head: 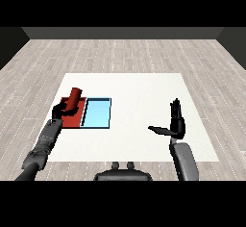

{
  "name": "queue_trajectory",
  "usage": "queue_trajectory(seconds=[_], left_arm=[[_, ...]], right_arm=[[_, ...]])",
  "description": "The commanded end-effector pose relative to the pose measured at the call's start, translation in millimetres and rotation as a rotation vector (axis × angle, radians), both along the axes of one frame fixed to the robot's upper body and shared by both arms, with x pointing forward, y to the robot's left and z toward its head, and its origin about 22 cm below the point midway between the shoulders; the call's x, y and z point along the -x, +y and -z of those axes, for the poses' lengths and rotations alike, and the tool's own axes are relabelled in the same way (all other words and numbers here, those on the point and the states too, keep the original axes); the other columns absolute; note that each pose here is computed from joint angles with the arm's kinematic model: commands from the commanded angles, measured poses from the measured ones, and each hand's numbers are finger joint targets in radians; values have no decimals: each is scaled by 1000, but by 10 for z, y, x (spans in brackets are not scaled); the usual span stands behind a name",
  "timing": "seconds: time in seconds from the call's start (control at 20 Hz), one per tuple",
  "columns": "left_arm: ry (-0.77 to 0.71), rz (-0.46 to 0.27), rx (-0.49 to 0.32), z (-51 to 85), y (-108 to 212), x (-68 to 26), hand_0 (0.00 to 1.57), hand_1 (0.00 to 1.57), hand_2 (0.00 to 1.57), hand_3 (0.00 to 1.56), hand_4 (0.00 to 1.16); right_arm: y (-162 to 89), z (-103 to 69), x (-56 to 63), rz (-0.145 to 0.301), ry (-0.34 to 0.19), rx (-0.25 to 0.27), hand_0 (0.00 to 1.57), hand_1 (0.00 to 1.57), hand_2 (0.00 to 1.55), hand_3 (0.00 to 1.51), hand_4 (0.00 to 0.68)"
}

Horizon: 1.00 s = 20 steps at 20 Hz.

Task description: Pick the red can and put it in the red box

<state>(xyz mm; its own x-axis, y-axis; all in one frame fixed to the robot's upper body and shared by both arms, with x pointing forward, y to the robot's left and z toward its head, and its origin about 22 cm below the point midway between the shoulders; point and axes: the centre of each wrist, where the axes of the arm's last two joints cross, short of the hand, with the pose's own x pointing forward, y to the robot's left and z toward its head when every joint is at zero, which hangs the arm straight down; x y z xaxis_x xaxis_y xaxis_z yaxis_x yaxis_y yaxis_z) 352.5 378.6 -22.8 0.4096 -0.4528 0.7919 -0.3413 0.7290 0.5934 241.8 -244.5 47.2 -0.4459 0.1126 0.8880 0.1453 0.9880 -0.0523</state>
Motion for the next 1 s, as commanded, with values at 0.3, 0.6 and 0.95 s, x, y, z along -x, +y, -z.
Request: queue_trajectory(seconds=[0.3, 0.6, 0.95], left_arm=[[213, 97, 17, 277, 27, 150, 0, 0, 0, 0, 629], [275, 56, -86, -18, 175, -10, 0, 0, 0, 0, 0], [-179, -37, 74, -159, 305, -14, 0, 0, 0, 0, 0]], right_arm=[[-184, 10, -152, 34, -12, 33, 0, 0, 0, 0, 0], [-103, 103, -34, 3, 0, 15, 0, 0, 0, 0, 0], [-8, 93, -108, -38, -25, -50, 0, 0, 0, 0, 0]])
